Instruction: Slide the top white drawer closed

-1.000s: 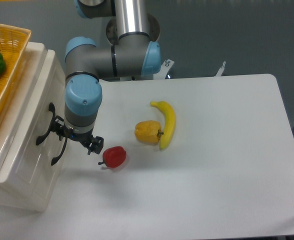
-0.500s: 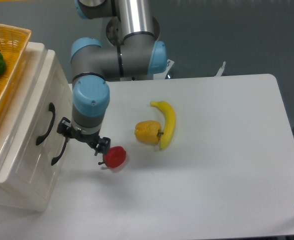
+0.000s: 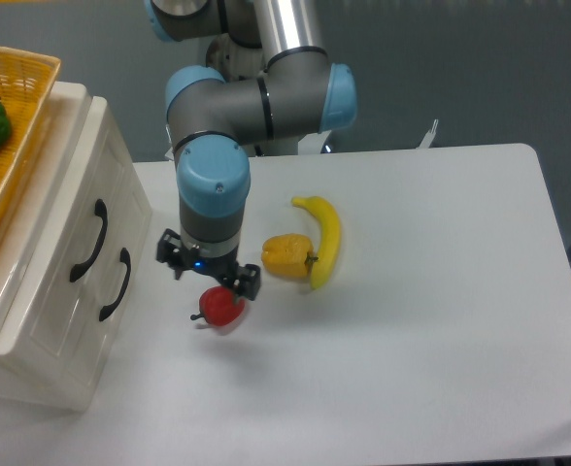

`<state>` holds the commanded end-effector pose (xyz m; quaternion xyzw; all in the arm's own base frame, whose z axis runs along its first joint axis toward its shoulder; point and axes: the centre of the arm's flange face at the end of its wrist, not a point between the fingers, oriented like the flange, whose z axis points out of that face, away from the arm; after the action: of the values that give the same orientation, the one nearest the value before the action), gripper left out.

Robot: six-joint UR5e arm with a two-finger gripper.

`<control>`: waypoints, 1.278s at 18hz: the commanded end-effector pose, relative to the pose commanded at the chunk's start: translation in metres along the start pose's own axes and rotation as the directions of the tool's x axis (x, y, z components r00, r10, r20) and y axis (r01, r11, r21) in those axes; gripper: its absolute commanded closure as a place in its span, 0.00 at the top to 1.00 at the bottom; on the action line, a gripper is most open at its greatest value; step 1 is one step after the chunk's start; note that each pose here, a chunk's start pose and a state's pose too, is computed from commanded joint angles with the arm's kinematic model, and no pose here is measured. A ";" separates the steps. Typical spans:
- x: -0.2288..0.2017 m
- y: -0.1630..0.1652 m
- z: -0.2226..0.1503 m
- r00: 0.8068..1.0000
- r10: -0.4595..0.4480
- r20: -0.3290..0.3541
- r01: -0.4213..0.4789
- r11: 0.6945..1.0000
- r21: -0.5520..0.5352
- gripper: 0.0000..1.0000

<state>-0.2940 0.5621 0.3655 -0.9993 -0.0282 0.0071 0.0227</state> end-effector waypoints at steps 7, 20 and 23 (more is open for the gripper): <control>-0.042 0.034 -0.016 0.969 0.246 0.035 -0.246 0.969 -0.014 1.00; -0.100 0.109 -0.031 0.899 0.438 0.012 -0.434 0.894 -0.114 1.00; -0.106 0.128 -0.042 0.902 0.431 0.003 -0.428 0.897 -0.110 1.00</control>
<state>-0.3924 0.4266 0.4033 -0.9805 0.1924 0.0238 -0.0331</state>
